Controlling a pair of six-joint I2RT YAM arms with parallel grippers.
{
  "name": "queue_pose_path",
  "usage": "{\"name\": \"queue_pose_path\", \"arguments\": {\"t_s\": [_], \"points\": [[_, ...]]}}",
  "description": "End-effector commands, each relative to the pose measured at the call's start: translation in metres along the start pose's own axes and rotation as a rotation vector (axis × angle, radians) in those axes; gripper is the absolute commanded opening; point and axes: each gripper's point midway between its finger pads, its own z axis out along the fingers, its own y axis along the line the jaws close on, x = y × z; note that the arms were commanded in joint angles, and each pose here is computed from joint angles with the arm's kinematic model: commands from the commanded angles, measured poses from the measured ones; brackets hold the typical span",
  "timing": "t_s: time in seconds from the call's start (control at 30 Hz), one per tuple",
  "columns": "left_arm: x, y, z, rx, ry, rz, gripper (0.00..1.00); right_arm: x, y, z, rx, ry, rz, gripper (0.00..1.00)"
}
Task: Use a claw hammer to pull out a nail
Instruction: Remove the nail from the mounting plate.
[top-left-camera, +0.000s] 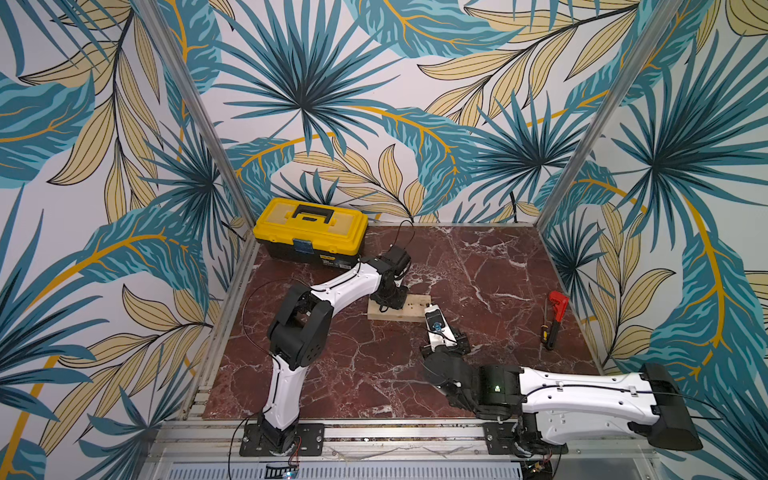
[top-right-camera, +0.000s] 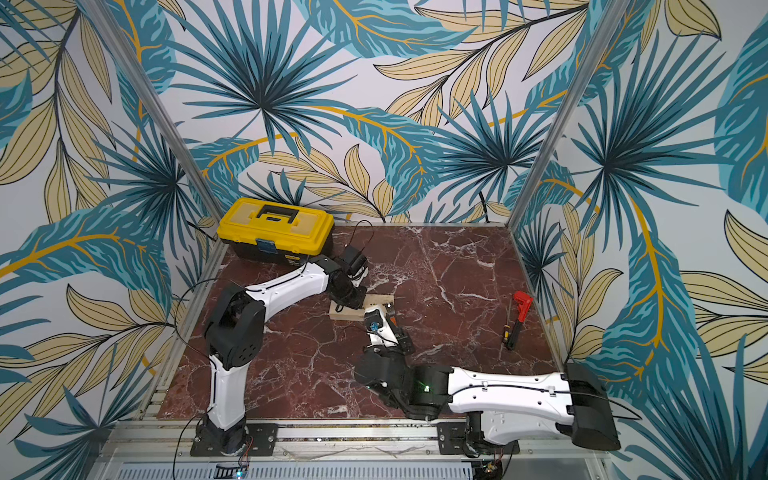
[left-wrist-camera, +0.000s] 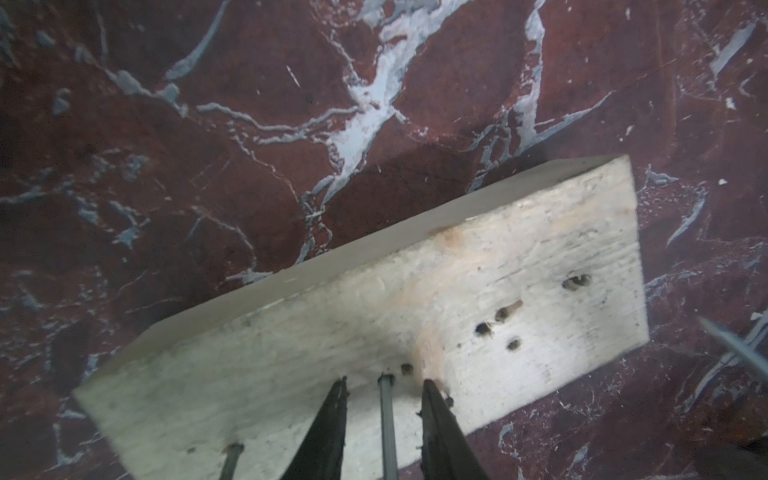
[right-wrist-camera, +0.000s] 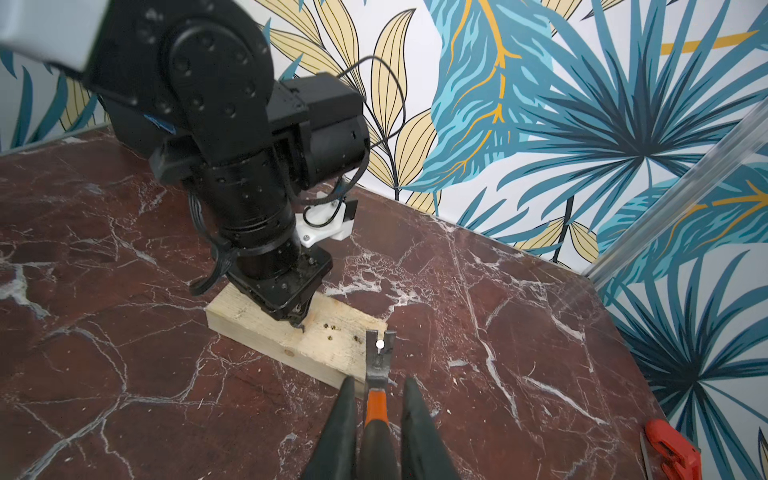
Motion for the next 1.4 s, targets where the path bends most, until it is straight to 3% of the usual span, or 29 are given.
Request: {"name": "queue_pose_path", "arguments": {"t_s": [0.0,0.2,0.4,0.8,1.2,1.37], "points": [[0.084,0.029,0.034,-0.108,0.313,-0.024,0.32,-0.026,-0.019,-0.007,0.006,-0.026,0.000,0.00],[0.040,0.007,-0.022,-0.044,0.124,0.012,0.35,-0.047,-0.044,-0.014,-0.061,-0.007,0.064,0.00],[0.011,-0.011,-0.081,0.013,-0.044,0.060,0.36,-0.062,-0.063,-0.011,-0.146,0.092,0.157,0.00],[-0.006,-0.026,-0.164,0.091,-0.334,0.121,0.43,-0.091,-0.070,0.012,-0.306,0.259,0.385,0.00],[0.011,-0.029,-0.197,0.212,-0.627,0.231,0.46,-0.131,-0.092,0.045,-0.523,0.322,0.764,0.00],[0.021,-0.034,-0.190,0.234,-0.664,0.385,0.46,-0.131,-0.092,0.051,-0.571,0.357,0.823,0.00]]}}
